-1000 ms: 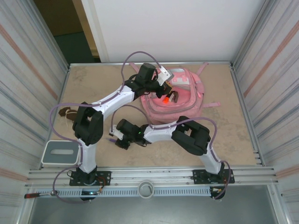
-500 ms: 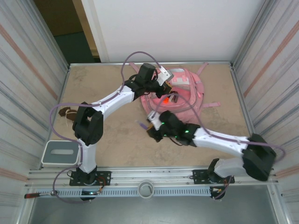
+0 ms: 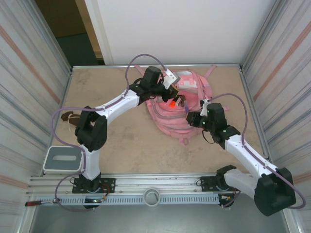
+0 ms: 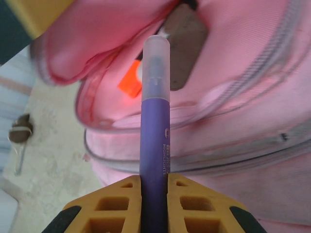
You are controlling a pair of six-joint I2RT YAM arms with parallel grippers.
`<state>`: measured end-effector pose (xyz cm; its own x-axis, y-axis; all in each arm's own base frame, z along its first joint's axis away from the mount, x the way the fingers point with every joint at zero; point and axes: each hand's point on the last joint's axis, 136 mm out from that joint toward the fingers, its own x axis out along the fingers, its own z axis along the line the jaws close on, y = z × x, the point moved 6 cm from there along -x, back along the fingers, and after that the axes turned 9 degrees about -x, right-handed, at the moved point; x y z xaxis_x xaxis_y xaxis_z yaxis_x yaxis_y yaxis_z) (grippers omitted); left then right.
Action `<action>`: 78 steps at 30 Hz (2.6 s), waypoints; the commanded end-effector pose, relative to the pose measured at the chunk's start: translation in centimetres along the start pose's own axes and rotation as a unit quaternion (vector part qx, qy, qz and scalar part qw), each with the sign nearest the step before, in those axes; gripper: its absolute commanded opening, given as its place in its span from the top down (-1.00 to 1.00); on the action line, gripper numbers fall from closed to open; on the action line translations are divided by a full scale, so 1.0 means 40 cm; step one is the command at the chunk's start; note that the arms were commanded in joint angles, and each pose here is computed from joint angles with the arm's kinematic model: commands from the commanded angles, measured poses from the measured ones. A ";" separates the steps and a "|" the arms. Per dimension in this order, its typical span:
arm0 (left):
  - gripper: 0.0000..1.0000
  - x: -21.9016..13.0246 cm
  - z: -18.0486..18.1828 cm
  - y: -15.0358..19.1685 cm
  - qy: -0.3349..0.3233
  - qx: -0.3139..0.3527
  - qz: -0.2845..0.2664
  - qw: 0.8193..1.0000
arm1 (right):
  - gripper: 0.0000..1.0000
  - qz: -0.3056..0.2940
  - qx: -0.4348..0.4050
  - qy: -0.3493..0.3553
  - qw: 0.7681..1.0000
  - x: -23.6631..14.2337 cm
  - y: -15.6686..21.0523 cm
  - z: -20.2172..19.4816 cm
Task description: Pack books, pencil case, and school supplies into a backpack
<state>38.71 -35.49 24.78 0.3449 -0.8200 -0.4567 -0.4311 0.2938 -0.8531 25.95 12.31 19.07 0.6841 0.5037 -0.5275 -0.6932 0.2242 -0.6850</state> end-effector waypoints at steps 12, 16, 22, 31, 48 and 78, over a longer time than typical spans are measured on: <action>1.00 -0.058 -0.025 -0.053 0.007 0.004 -0.036 0.999 | 0.71 -0.096 0.210 0.056 0.971 0.115 -0.164 -0.044; 1.00 -0.057 -0.036 -0.054 0.014 0.007 -0.037 0.999 | 0.58 -0.112 0.221 0.070 0.966 0.143 -0.191 -0.057; 1.00 -0.055 -0.045 -0.058 0.022 0.011 -0.039 0.999 | 0.30 -0.101 0.183 0.097 0.973 0.194 -0.208 -0.075; 1.00 -0.048 -0.040 -0.047 0.017 0.015 -0.031 0.999 | 0.18 -0.067 0.115 0.102 0.986 0.136 -0.160 -0.050; 1.00 -0.028 -0.045 -0.045 0.027 0.009 -0.026 0.999 | 0.92 0.012 0.082 0.070 0.994 0.230 -0.079 -0.009; -0.16 0.019 -0.155 0.191 0.076 0.116 0.090 0.986 | 0.15 -0.107 -0.006 0.112 0.988 -0.090 -0.168 -0.061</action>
<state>32.06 -37.40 16.78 0.1578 -0.7895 -0.5931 -0.3805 0.5057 -0.7743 28.18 6.74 23.32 0.8508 0.2341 -0.4704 -0.5248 0.3337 -0.7831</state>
